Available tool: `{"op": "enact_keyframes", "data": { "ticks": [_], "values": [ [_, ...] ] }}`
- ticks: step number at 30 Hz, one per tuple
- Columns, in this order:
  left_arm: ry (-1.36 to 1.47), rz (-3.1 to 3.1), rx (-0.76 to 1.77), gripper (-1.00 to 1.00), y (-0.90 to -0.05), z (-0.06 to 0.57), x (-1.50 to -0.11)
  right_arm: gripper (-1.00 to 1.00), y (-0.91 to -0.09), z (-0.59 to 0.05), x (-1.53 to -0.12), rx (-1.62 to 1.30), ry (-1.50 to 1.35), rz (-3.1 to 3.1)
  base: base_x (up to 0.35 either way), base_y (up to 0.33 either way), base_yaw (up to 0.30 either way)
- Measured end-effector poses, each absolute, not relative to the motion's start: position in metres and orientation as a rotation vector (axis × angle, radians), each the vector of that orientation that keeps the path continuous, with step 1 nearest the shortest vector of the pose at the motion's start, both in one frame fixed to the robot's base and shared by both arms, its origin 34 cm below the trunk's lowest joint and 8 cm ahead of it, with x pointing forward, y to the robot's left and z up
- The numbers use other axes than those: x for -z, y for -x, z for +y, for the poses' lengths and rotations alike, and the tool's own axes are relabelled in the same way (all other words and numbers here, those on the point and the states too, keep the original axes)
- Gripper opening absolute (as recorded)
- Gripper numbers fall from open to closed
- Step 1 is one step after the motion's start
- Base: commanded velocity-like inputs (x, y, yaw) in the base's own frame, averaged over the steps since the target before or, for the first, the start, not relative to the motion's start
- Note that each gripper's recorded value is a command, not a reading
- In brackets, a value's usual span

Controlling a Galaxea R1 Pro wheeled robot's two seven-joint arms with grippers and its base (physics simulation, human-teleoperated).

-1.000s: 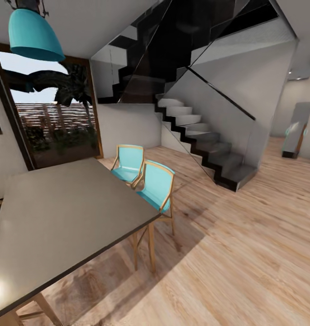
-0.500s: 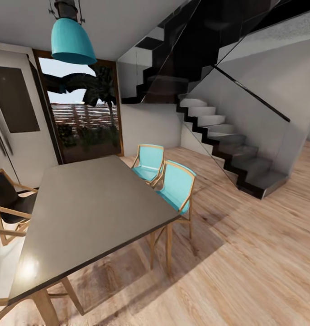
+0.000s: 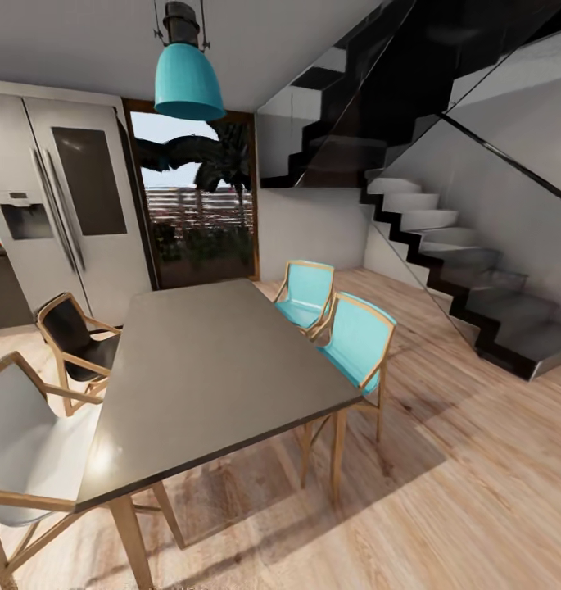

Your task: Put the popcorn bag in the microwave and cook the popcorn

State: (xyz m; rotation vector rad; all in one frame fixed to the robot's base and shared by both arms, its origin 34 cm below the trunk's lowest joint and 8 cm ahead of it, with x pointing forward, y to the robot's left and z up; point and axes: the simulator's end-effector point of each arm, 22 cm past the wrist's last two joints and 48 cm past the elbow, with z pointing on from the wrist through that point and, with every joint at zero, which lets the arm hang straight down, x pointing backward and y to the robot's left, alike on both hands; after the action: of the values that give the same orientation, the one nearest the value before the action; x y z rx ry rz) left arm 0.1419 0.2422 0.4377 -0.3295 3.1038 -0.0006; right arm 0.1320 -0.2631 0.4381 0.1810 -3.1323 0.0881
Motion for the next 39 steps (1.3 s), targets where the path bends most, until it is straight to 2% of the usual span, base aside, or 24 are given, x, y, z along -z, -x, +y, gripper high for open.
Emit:
{"op": "enact_keyframes", "data": {
  "ticks": [11,19,39],
  "values": [
    [0.336,3.104,-0.008,1.00,-0.142,0.243,-0.438,1.00,-0.132,-0.263,-0.438,-0.105,-0.185,-3.132,0.000,0.000,0.300],
    [0.430,3.104,-0.212,1.00,-0.134,0.270,-0.440,1.00,-0.132,-0.264,-0.438,-0.105,-0.184,-3.132,0.000,0.000,0.300],
    [0.433,3.103,-0.222,1.00,-0.134,0.272,-0.440,1.00,-0.133,-0.265,-0.438,-0.108,-0.184,-3.133,0.000,0.000,0.300]
  ]
}}
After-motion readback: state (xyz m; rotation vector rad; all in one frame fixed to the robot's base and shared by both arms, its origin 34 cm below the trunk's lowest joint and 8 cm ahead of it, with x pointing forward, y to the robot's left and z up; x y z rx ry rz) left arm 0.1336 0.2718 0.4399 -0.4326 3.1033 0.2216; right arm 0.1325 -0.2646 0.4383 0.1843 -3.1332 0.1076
